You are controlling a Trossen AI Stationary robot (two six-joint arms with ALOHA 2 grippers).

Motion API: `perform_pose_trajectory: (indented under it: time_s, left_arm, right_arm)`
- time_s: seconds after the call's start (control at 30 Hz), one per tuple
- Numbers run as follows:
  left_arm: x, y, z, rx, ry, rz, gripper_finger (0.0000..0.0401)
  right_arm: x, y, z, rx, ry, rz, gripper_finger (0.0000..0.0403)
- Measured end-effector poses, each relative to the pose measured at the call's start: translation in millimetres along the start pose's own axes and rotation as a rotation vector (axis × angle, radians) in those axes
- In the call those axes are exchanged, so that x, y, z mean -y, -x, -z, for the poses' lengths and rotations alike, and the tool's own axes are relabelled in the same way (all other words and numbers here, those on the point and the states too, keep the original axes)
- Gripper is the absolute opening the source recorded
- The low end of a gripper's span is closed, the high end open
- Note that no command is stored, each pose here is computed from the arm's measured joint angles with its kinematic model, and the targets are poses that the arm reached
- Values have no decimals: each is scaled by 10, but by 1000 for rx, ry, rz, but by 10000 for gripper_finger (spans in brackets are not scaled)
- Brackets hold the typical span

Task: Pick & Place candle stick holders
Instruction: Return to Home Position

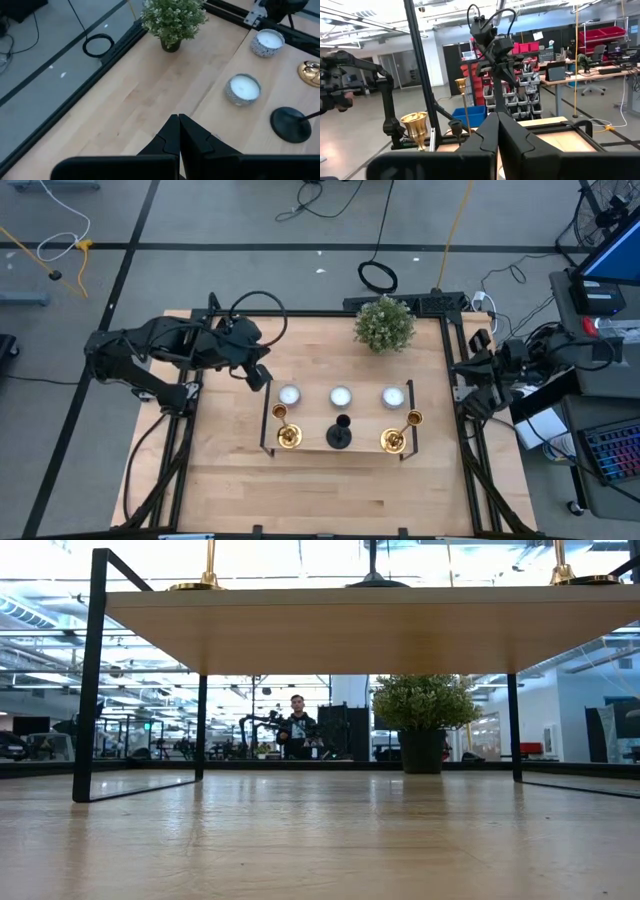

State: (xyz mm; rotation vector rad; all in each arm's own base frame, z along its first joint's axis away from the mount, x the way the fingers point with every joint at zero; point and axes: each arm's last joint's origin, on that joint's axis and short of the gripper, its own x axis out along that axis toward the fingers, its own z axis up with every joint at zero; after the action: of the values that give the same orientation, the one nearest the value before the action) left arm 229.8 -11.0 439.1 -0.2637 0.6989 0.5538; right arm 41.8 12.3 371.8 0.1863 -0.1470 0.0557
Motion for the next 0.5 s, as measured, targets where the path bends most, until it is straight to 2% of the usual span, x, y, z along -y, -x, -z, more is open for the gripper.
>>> perform_pose_trajectory:
  time_s: [0.23, 0.5]
  left_arm:
    - [-17, 0, 15, -5, 44, -31, 0]
    - [-33, 1, 36, -20, 70, -51, 0]
  right_arm:
    - [87, 114, 128, 18, -15, -28, 0]
    - [55, 71, 636, 37, -121, -143, 0]
